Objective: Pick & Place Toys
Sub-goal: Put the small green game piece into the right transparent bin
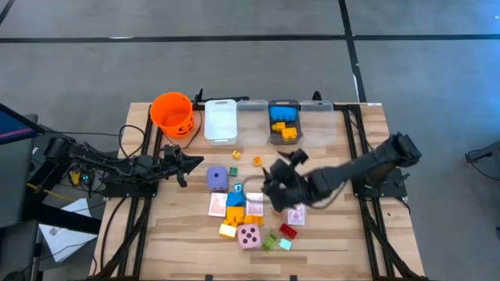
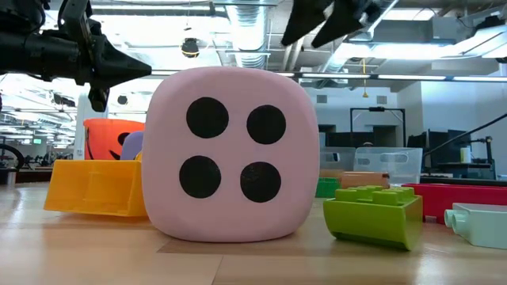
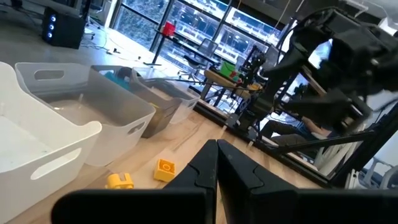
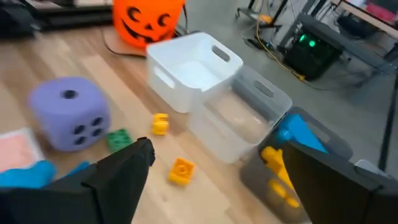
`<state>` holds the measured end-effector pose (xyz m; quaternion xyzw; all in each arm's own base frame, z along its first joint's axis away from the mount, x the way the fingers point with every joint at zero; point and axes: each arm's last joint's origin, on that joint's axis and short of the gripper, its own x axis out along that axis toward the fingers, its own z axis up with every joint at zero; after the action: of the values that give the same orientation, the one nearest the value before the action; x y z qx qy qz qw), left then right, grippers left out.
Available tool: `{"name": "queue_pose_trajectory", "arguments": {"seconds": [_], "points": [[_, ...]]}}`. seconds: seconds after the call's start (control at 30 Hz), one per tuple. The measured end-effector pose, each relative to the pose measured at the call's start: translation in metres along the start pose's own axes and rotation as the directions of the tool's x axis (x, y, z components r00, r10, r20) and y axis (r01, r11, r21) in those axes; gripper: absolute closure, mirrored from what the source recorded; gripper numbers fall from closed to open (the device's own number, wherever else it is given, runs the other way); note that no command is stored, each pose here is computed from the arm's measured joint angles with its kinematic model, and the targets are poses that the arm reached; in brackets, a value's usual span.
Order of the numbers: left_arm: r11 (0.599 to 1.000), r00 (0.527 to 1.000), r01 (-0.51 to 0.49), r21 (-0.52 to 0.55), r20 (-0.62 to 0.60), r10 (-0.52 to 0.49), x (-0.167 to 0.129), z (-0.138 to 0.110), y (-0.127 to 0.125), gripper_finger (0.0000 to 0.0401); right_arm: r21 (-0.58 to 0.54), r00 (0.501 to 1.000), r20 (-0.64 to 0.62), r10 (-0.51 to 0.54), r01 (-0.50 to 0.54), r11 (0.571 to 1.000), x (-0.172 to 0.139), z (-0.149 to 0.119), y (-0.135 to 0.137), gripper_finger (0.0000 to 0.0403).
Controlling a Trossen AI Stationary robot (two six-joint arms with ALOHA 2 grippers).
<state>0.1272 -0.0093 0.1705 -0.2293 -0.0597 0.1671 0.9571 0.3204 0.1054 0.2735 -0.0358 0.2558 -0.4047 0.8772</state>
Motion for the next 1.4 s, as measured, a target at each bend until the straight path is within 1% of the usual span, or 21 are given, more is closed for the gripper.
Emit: {"name": "queue_pose_trajectory", "arguments": {"seconds": [0.1,0.17,0.23,0.3,0.37,0.4,0.47,0.53,0.6,0.7,0.8,0.87,0.93,1.03,1.1,1.17,1.27,1.33,1.4], "points": [[1.000,1.000,0.005,-0.007,0.011,-0.005,0.000,0.001,-0.001,0.0401,0.029,1.000,0.003,0.021,-0.021,0.999,-0.017,-0.010,0.004,0.0029],[1.000,1.000,0.012,-0.016,0.024,-0.011,0.000,0.003,-0.001,0.0401,0.029,0.999,0.002,0.034,-0.034,0.999,-0.026,-0.018,0.010,0.0022],[1.000,0.999,0.019,-0.025,0.038,-0.018,0.000,0.004,-0.002,0.0401,0.010,0.999,-0.003,0.047,-0.047,0.999,-0.036,-0.027,0.013,0.0016],[0.999,0.999,0.025,-0.032,0.049,-0.023,0.000,0.005,-0.002,0.0401,0.021,0.998,0.020,0.061,-0.061,0.998,-0.043,-0.034,0.022,0.0011],[0.999,0.998,0.029,-0.034,0.051,-0.027,0.000,0.006,-0.003,0.0401,-0.021,0.998,0.030,0.057,-0.057,0.998,-0.049,-0.048,0.029,0.0007],[0.999,0.999,0.037,-0.029,0.041,-0.035,0.000,0.005,-0.003,0.0401,-0.039,0.998,0.041,0.056,-0.055,0.998,-0.050,-0.055,0.035,0.0006],[0.995,0.995,0.096,0.020,0.006,-0.096,0.000,0.003,-0.004,0.0399,-0.048,0.997,0.050,0.056,-0.053,0.997,-0.050,-0.064,0.047,0.0004],[0.982,0.985,0.172,0.075,-0.045,-0.169,0.001,0.000,-0.006,0.0393,-0.086,0.998,0.027,0.054,-0.051,0.995,-0.047,-0.077,0.054,0.0003],[0.969,0.972,0.229,0.090,-0.074,-0.223,0.001,-0.001,-0.008,0.0382,-0.086,0.998,-0.020,0.052,-0.054,0.995,-0.043,-0.086,0.059,0.0003],[0.966,0.969,0.240,0.092,-0.084,-0.233,0.002,-0.002,-0.008,0.0358,-0.096,0.997,-0.063,0.033,-0.039,0.995,-0.037,-0.096,0.063,0.0003],[0.967,0.972,0.231,0.106,-0.058,-0.226,0.003,-0.001,-0.009,0.0329,-0.120,0.993,-0.116,0.000,-0.014,0.993,-0.035,-0.104,0.060,0.0003],[0.965,0.973,0.232,0.119,-0.035,-0.230,0.003,0.001,-0.010,0.0309,-0.122,0.987,-0.155,-0.030,0.012,0.993,-0.038,-0.108,0.054,0.0003],[0.962,0.971,0.236,0.140,-0.003,-0.238,0.004,0.003,-0.012,0.0291,-0.112,0.985,-0.164,-0.054,0.036,0.993,-0.044,-0.111,0.049,0.0003],[0.954,0.966,0.245,0.170,0.040,-0.255,0.005,0.007,-0.014,0.0265,-0.140,0.981,-0.166,-0.104,0.081,0.987,-0.056,-0.114,0.037,0.0003],[0.952,0.964,0.238,0.193,0.069,-0.255,0.005,0.009,-0.015,0.0250,-0.133,0.982,-0.125,-0.138,0.121,0.984,-0.064,-0.112,0.022,0.0004],[0.952,0.966,0.220,0.213,0.091,-0.244,0.006,0.010,-0.015,0.0236,-0.092,0.987,-0.062,-0.145,0.139,0.986,-0.067,-0.110,0.003,0.0008],[0.954,0.972,0.184,0.238,0.101,-0.212,0.011,0.012,-0.018,0.0219,-0.009,0.993,0.001,-0.119,0.119,0.993,-0.068,-0.110,-0.030,0.0020],[0.950,0.974,0.169,0.263,0.104,-0.203,0.016,0.015,-0.022,0.0210,0.079,0.996,0.056,-0.072,0.068,0.995,-0.065,-0.112,-0.052,0.0028],[0.941,0.975,0.156,0.300,0.107,-0.196,0.022,0.020,-0.028,0.0203,0.159,0.994,0.105,-0.013,-0.004,0.987,-0.061,-0.118,-0.072,0.0035]]}}
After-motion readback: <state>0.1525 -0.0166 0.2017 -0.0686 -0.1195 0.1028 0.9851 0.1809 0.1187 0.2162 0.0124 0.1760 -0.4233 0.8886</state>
